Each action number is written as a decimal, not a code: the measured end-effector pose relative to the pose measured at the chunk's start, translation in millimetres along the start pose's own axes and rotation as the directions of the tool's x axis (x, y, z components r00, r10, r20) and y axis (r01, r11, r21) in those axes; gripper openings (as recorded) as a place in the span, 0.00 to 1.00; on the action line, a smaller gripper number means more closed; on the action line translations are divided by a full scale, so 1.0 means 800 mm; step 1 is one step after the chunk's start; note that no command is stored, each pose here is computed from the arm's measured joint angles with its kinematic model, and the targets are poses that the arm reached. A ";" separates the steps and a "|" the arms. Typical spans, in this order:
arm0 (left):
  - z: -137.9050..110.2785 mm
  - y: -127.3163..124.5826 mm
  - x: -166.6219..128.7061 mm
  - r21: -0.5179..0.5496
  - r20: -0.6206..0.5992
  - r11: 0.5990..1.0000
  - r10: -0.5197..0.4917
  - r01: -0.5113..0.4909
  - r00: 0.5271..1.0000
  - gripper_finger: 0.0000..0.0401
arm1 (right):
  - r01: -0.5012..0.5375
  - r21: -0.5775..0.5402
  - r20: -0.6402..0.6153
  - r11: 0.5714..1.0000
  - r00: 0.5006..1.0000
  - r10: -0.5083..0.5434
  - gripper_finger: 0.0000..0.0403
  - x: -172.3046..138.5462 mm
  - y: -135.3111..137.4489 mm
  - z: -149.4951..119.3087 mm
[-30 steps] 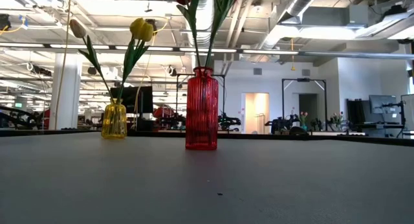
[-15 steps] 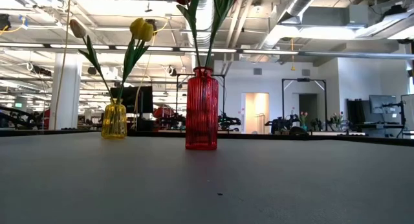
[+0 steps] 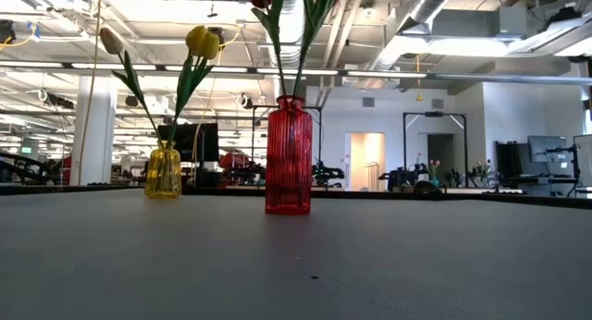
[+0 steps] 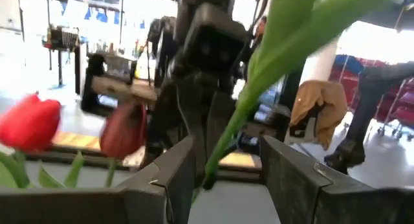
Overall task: Sort flowers into vase by color
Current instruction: Put the red flower into the red vase, then return to Home Position
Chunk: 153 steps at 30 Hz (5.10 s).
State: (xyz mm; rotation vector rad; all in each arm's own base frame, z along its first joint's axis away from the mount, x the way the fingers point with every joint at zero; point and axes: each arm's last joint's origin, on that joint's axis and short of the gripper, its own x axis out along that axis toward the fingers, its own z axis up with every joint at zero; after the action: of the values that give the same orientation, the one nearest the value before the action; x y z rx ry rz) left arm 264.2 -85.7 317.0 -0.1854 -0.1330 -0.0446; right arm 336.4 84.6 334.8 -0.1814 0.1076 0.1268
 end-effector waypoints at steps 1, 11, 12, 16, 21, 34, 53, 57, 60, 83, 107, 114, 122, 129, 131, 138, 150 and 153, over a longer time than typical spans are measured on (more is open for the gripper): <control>-0.003 0.000 0.002 0.001 -0.009 1.000 0.001 -0.001 1.000 0.40 | -0.001 0.000 -0.002 1.000 1.000 0.001 0.04 0.000 0.000 0.000; -0.005 0.003 0.006 -0.012 0.004 1.000 0.000 0.000 1.000 0.39 | 0.008 -0.001 -0.017 1.000 1.000 -0.008 0.04 0.000 0.000 -0.002; -0.005 0.003 0.006 -0.008 0.005 1.000 0.000 0.000 1.000 0.37 | 0.008 -0.001 -0.017 1.000 1.000 -0.008 0.04 0.000 0.000 -0.002; -0.004 0.003 0.006 0.008 0.012 1.000 0.000 0.000 1.000 0.26 | 0.009 0.002 -0.017 1.000 1.000 -0.009 0.04 0.000 0.000 -0.002; -0.003 0.004 0.006 0.021 0.017 1.000 0.020 -0.021 1.000 0.06 | 0.012 0.083 -0.017 0.996 1.000 -0.011 0.10 0.000 0.000 -0.002; -0.004 0.005 0.006 0.047 0.017 0.998 0.047 -0.048 0.999 0.00 | 0.011 0.194 0.010 0.981 1.000 -0.014 0.30 0.000 0.000 0.001; 0.004 0.002 -0.006 0.089 -0.011 0.995 0.040 -0.039 0.999 0.00 | -0.051 0.244 -0.065 0.969 0.996 0.068 0.62 -0.017 0.024 0.029; 0.008 0.005 -0.014 0.102 -0.043 0.994 0.050 -0.045 0.998 0.00 | -0.064 0.291 -0.103 0.955 0.990 0.097 0.62 -0.024 0.032 0.036; 0.008 0.007 -0.017 0.130 -0.071 0.988 0.091 -0.081 0.993 0.00 | -0.048 0.344 -0.176 0.938 0.978 0.114 0.62 -0.032 0.034 0.036; 0.003 0.045 -0.009 0.261 -0.103 0.941 0.249 -0.215 0.963 0.00 | 0.038 0.466 -0.333 0.884 0.933 0.135 0.62 -0.054 0.047 0.027; -0.033 0.051 0.014 0.308 -0.195 0.937 0.234 -0.167 0.952 0.00 | 0.051 0.468 -0.339 0.882 0.932 0.126 0.62 -0.053 0.043 0.026; -0.040 0.054 0.013 0.326 -0.247 0.931 0.252 -0.164 0.936 0.00 | 0.046 0.469 -0.338 0.882 0.932 0.131 0.62 -0.054 0.046 0.026; -0.069 0.058 0.021 0.294 -0.357 0.943 0.258 -0.154 0.898 0.00 | 0.051 0.464 -0.340 0.884 0.932 0.124 0.62 -0.053 0.042 0.025; -0.086 0.057 0.026 0.299 -0.410 0.948 0.230 -0.109 0.882 0.07 | 0.053 0.463 -0.342 0.885 0.932 0.123 0.62 -0.053 0.042 0.025; -0.085 0.057 0.025 0.308 -0.406 0.945 0.231 -0.105 0.884 0.11 | 0.053 0.463 -0.342 0.885 0.931 0.123 0.62 -0.053 0.042 0.025; -0.084 0.058 0.024 0.313 -0.413 0.944 0.232 -0.102 0.880 0.24 | 0.053 0.463 -0.342 0.885 0.931 0.123 0.62 -0.053 0.042 0.025; -0.079 0.059 0.007 0.300 -0.490 0.948 0.248 -0.106 0.835 0.30 | 0.059 0.453 -0.366 0.889 0.922 0.125 0.62 -0.054 0.042 0.022; -0.072 0.059 -0.004 0.289 -0.518 0.950 0.258 -0.117 0.815 0.30 | 0.062 0.448 -0.369 0.892 0.921 0.121 0.62 -0.054 0.040 0.021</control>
State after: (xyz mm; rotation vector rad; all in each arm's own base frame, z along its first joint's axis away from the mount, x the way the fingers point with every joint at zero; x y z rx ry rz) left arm 271.1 -49.6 252.0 0.0691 0.4623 0.1194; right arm 291.5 114.4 351.0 0.2687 0.5349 0.0917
